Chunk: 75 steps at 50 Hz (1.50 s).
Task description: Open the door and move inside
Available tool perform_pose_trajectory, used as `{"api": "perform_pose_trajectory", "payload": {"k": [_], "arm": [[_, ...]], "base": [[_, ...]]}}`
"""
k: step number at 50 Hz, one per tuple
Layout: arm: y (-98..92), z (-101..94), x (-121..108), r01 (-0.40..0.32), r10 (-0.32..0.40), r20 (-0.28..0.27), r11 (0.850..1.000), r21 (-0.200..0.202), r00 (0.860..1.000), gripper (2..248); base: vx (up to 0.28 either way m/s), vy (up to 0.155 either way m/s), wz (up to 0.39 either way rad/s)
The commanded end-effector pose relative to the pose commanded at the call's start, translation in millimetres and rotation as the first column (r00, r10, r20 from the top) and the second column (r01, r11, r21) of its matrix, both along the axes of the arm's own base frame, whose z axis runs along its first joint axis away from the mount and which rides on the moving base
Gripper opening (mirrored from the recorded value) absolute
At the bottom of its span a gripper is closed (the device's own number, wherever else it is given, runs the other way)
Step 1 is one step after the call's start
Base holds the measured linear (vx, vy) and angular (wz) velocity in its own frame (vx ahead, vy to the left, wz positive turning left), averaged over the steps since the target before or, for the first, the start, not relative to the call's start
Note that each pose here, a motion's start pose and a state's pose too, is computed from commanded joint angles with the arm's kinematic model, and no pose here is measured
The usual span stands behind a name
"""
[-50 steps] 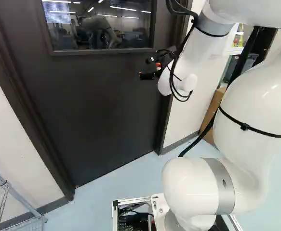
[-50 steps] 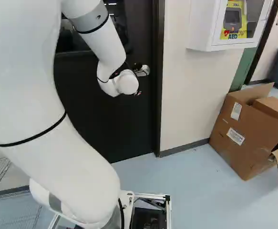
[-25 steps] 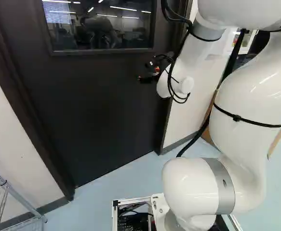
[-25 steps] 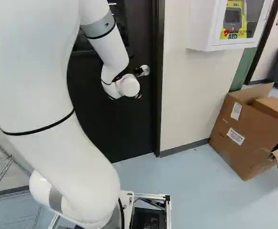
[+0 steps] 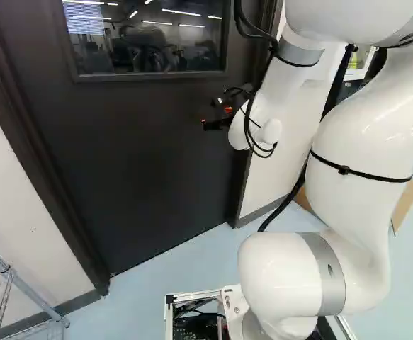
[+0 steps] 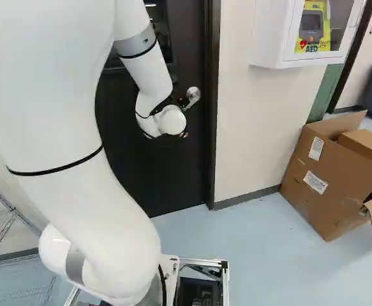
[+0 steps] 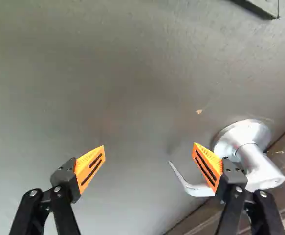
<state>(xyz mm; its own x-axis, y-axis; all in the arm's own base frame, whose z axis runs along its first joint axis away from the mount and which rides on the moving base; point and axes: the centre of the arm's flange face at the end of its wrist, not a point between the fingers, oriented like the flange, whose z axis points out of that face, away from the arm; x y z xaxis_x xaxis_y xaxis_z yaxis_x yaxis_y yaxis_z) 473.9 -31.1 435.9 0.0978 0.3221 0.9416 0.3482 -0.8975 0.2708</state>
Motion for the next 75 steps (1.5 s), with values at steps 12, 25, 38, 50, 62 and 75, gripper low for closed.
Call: {"api": "perform_pose_trajectory", "payload": {"k": [12,25,38,50,62,75], "arm": [[4.1,-12.8,-6,-0.007,0.007,-0.03,1.0,0.004,1.0,247],[11.5,-26.6,-16,-0.02,0.02,-0.063,1.0,0.009,0.998,247],[17.4,-40.3,-25,-0.03,0.031,-0.096,0.999,0.014,0.995,247],[17.7,-53.3,-24,-0.03,0.032,-0.125,0.999,0.019,0.992,247],[17.6,-61.3,-23,-0.03,0.032,-0.142,0.999,0.021,0.989,247],[13.5,-61.8,-27,-0.019,0.022,-0.145,1.0,0.022,0.989,247]], "base": [[0.0,0.0,0.0],[0.0,0.0,0.0],[0.0,0.0,0.0],[0.0,0.0,0.0],[0.0,0.0,0.0],[0.0,0.0,0.0]]}}
